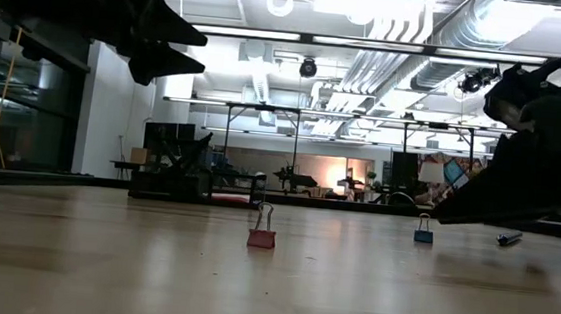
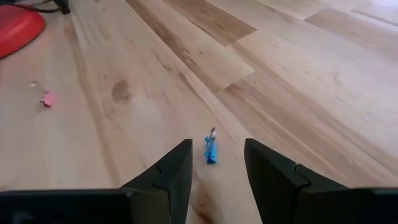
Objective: Pick and place office supplies into organizer
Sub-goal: Put the blue binder clip into the desk organizer
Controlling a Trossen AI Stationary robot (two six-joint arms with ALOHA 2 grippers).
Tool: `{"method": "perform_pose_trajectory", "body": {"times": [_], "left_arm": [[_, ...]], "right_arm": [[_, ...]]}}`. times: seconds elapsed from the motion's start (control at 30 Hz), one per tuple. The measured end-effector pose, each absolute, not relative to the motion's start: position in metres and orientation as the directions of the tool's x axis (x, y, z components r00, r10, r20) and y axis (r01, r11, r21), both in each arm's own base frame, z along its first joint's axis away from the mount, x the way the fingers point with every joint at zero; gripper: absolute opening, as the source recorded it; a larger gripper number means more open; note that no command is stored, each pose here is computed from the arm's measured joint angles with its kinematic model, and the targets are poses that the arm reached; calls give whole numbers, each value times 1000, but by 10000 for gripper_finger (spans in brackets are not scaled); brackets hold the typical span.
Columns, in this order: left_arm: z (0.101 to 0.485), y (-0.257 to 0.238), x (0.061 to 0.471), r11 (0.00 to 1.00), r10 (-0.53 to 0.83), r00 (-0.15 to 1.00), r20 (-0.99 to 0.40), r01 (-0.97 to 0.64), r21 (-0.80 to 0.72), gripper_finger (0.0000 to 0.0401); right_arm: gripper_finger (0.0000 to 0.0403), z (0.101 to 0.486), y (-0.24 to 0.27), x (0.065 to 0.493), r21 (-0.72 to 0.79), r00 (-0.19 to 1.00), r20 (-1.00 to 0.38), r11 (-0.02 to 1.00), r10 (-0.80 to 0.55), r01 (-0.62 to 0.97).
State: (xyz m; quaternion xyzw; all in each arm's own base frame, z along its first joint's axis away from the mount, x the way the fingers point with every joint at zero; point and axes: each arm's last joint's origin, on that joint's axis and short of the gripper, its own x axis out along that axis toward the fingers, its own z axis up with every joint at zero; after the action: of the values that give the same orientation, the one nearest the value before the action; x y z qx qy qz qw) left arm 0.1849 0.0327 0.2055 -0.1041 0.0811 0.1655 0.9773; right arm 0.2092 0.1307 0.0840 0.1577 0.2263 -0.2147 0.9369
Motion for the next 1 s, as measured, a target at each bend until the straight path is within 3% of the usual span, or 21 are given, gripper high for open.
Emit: {"method": "perform_pose_trajectory", "body": {"times": [0.37, 0.7, 1.0], "left_arm": [[205, 33, 185, 923, 306, 931, -200, -342, -176, 294], [204, 33, 185, 923, 306, 929, -210, -344, -175, 294], [204, 33, 185, 923, 306, 929, -210, -344, -175, 294]], "right_arm": [[138, 79, 132, 234, 175, 785, -531, 865, -319, 470], [135, 76, 131, 231, 168, 760, -564, 856, -323, 488], [52, 76, 130, 232, 138, 761, -558, 867, -331, 478]]}}
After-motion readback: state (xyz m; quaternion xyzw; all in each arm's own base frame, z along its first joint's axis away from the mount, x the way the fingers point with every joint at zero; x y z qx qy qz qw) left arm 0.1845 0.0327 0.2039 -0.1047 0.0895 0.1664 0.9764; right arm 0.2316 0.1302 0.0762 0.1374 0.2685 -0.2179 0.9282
